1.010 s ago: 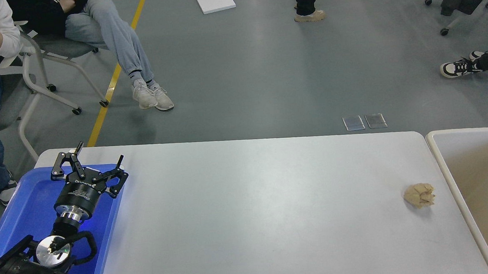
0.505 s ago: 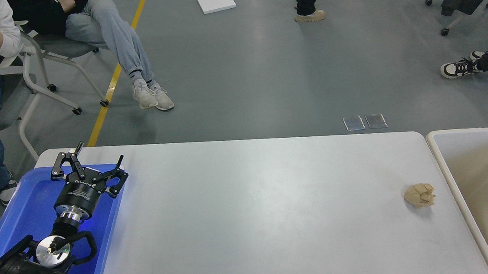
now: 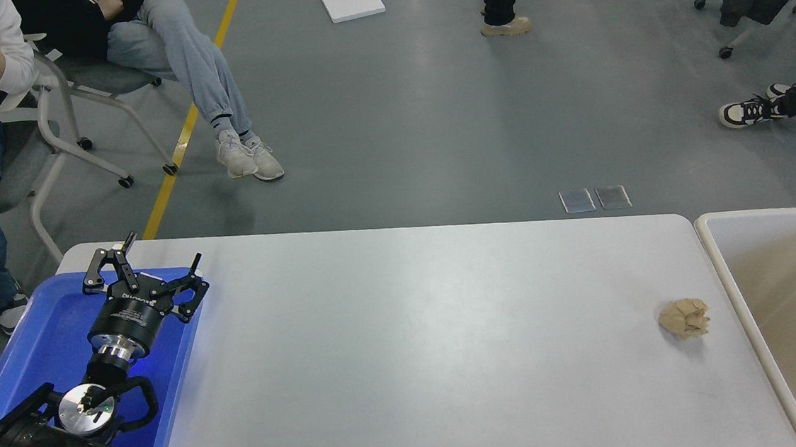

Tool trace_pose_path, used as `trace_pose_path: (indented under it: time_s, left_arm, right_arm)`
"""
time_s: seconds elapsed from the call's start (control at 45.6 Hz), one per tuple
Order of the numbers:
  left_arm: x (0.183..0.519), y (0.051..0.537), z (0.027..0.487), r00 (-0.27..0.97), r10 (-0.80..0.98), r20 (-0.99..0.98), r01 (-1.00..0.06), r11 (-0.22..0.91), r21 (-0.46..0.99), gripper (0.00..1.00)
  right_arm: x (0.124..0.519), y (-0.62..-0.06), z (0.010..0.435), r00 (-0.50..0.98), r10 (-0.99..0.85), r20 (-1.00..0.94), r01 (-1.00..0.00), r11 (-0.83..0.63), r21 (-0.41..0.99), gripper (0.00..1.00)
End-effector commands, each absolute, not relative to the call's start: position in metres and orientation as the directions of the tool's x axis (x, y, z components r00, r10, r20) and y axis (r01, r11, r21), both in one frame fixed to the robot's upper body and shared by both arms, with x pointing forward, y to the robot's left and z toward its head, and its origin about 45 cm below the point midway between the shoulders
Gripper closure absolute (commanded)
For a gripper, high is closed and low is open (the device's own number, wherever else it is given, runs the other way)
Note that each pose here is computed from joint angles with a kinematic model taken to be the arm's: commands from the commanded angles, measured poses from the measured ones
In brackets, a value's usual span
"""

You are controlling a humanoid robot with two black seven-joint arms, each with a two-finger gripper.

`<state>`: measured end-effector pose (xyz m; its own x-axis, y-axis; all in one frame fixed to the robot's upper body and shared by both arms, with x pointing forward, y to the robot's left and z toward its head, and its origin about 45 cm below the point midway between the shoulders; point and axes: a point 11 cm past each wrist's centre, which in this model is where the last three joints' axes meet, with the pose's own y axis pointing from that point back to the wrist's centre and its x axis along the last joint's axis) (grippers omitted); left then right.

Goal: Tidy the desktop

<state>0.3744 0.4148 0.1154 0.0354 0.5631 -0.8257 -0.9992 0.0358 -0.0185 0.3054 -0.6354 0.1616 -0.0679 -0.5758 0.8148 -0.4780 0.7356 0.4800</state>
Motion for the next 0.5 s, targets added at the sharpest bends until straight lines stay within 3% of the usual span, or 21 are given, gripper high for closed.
trace_pose_path:
  time_s: [0.0, 0.22, 0.483]
  left_arm:
    - [0.374, 0.415, 0.115, 0.035, 0.563, -0.825, -0.999, 0.036, -0.018, 0.00]
    - [0.374, 0.414, 0.115, 0.036, 0.562, -0.826, -0.999, 0.036, -0.018, 0.00]
    - [0.374, 0.414, 0.115, 0.036, 0.562, -0.826, -0.999, 0.036, -0.018, 0.00]
  right_arm:
    - [0.323, -0.627, 0.209, -0.104, -0.683, 0.723, -0.556, 0.642, 0.528, 0.00]
    - [0.339, -0.609, 0.229, 0.018, -0.646, 0.763, -0.621, 0.591, 0.515, 0.00]
    - [0.329, -0.542, 0.247, 0.227, -0.696, 0.681, -0.652, 0.411, 0.638, 0.00]
